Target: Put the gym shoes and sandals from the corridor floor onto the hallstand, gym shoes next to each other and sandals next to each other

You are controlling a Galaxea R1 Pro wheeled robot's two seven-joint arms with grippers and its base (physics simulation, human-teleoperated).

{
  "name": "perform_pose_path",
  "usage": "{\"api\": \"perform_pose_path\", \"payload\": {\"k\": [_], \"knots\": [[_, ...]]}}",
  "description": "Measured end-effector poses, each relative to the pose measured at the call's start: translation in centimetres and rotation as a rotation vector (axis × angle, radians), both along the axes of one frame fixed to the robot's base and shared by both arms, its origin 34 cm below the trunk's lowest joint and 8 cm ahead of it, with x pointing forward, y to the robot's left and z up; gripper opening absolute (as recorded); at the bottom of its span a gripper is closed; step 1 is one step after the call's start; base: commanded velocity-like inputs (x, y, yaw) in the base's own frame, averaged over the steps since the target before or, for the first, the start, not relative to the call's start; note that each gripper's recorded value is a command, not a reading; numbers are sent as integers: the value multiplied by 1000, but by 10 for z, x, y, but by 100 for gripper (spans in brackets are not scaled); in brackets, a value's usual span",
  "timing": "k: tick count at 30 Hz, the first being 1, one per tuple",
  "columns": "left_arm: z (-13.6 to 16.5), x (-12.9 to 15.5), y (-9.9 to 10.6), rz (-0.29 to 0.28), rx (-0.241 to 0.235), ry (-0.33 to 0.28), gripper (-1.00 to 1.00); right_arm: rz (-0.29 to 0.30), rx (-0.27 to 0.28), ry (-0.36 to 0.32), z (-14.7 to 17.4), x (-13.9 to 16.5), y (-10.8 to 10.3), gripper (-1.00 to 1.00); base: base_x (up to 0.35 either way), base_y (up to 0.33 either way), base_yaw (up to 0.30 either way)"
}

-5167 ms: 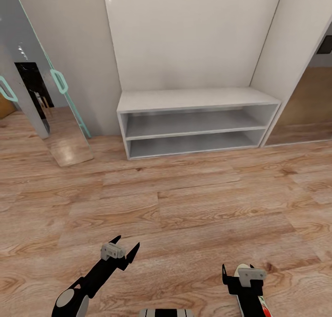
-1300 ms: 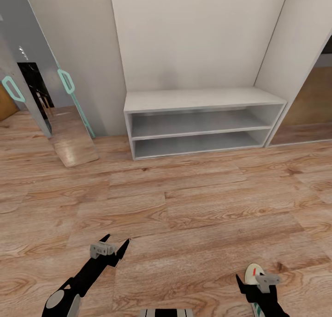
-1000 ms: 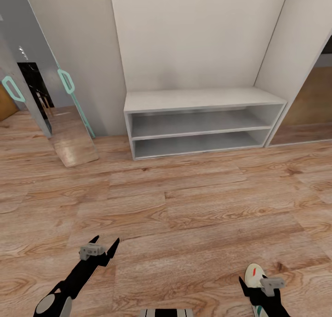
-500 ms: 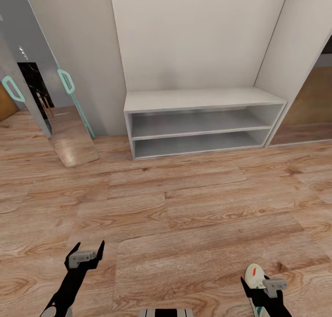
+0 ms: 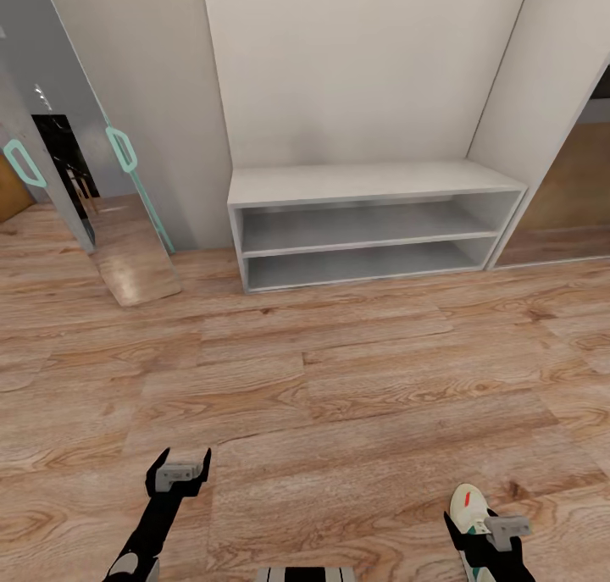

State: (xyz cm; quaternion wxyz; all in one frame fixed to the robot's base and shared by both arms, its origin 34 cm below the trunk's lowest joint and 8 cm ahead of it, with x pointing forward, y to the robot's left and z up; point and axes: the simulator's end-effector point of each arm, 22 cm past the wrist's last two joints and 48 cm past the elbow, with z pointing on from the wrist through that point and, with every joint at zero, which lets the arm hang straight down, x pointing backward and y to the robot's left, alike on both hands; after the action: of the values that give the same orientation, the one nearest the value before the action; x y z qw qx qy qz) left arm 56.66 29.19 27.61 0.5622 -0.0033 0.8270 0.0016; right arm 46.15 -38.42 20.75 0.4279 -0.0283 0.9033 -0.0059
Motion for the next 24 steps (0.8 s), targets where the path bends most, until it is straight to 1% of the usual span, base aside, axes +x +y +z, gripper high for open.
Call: {"api": "perform_pose_path", "payload": {"k": [9, 11, 12, 13, 16, 18, 24], "knots": [[-1, 4, -14, -18, -7, -19, 100, 1, -2, -6, 1, 0, -1, 100, 0, 0, 0], [-1, 5, -23, -19, -20, -22, 100, 1, -2, -7, 1, 0, 0, 100, 0, 0, 0], [-1, 5, -23, -18, -21, -22, 100, 1, -2, -7, 1, 0, 0, 100, 0, 0, 0], [-1, 5, -29, -18, -28, -20, 100, 1, -2, -8, 1, 0, 0, 100, 0, 0, 0], [-2, 5, -34, -17, -37, -17, 100, 0, -2, -8, 1, 0, 0, 100, 0, 0, 0], [-4, 5, -42, -18, -50, -11, 100, 0, -2, -9, 1, 0, 0, 100, 0, 0, 0], [-6, 5, -48, -12, -64, -2, 100, 0, -2, -9, 1, 0, 0, 100, 0, 0, 0]]}}
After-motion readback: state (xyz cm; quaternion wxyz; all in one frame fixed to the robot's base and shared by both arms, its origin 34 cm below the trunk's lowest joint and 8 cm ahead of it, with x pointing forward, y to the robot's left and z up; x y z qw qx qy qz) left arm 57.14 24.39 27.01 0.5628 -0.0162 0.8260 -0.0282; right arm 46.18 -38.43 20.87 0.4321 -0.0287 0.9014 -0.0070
